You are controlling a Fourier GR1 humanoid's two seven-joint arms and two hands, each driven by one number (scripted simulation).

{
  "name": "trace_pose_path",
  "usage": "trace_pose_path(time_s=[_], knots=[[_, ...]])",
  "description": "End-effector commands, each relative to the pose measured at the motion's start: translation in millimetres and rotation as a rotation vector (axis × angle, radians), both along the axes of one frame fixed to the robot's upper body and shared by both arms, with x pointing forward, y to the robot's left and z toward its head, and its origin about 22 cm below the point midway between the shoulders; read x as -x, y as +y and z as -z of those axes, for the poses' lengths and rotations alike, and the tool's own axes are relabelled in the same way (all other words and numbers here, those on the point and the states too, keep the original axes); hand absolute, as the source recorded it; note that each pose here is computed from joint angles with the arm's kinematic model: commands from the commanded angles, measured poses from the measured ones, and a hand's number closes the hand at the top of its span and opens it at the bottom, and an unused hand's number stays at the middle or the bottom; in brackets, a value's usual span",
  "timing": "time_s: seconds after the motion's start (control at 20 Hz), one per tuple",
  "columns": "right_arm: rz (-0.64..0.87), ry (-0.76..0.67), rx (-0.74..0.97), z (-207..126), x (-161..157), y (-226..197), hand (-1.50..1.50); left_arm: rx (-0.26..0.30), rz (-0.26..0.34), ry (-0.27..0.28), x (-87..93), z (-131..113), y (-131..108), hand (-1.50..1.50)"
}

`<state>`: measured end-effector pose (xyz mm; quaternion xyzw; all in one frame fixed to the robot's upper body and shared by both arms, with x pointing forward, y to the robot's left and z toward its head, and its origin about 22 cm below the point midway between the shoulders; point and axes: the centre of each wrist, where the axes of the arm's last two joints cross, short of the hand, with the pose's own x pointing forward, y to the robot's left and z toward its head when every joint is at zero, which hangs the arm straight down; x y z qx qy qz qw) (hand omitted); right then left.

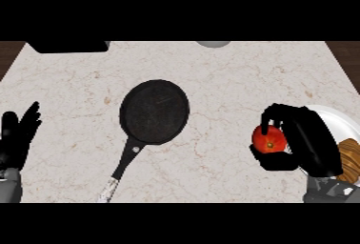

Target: Pick the tomato from the plate and place it in the pan

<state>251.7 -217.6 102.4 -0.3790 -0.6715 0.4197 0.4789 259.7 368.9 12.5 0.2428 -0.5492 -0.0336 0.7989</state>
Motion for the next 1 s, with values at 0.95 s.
trace_pose_path(time_s=[0.95], knots=[[0.077,0.116,-0.263,-2.1,-113.4,170.8,1.50,0.015,0.092,-0.024,-16.3,-1.6,-44.2,0.00]])
